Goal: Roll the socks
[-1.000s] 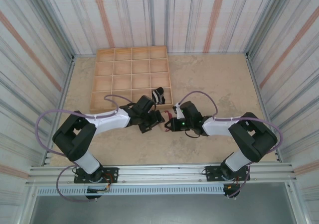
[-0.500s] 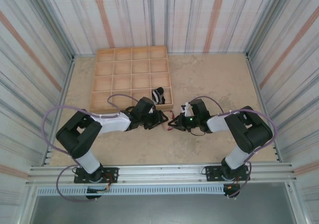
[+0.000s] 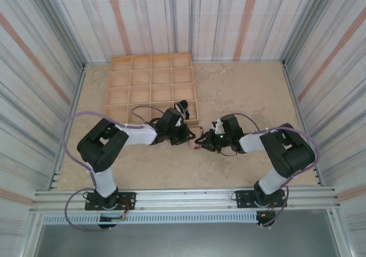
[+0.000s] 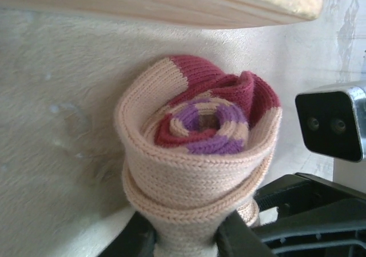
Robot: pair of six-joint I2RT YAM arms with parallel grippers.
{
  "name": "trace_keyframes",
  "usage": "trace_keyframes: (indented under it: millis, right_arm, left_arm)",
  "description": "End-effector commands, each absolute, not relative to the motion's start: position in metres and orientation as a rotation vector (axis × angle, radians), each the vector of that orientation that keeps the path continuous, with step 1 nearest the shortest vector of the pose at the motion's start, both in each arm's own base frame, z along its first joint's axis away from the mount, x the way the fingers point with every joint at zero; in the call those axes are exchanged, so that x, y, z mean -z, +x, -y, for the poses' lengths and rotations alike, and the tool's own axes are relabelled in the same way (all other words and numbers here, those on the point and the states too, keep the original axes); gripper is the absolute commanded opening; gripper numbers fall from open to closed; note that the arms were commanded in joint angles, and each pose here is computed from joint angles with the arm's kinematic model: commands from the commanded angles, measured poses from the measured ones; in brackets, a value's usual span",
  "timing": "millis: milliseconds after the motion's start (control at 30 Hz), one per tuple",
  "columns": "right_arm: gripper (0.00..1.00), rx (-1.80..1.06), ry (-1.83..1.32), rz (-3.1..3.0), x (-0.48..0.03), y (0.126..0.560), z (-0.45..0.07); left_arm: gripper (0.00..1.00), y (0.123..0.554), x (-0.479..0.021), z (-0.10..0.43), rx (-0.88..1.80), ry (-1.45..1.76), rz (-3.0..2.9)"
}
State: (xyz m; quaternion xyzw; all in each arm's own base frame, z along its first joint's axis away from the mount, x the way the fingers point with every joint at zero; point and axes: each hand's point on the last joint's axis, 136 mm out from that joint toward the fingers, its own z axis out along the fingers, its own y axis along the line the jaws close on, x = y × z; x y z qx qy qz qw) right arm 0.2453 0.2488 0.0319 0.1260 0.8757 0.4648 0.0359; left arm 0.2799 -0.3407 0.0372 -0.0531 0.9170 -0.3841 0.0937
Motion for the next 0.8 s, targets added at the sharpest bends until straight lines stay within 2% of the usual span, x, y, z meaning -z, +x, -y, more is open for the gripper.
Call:
trace_keyframes:
  millis: [0,200,233,367,633,767]
  right_arm:
    - [0.45,-1.156,0.549,-2.872,-0.006,0.219,-0.217]
    - [0.70,-1.007,0.434,-2.847,-0.034,0.233,-0.202]
    - [0.72,-0.997,0.429,-2.848,-0.033,0.235,-0.201]
    - [0.72,-1.079,0.355,-2.805,-0.033,0.251,-0.213]
    - [0.72,-0.944,0.113,-2.754,-0.017,0.265,-0.215]
    - [0.66,-0.887,0.035,-2.765,-0.004,0.263,-0.218]
  left_arm:
    - [0.12,0.266,0.001,0.322,1.026,-0.187,-2.876]
    - [0.11,0.262,0.007,0.324,1.084,-0.063,-2.912]
    - [0.11,0.262,0.008,0.324,1.081,-0.047,-2.919]
    - [0.11,0.261,0.013,0.327,1.080,-0.014,-2.945]
    - [0.12,0.260,0.019,0.335,1.160,-0.031,-2.946]
    - [0.11,0.260,0.022,0.337,1.178,-0.033,-2.957]
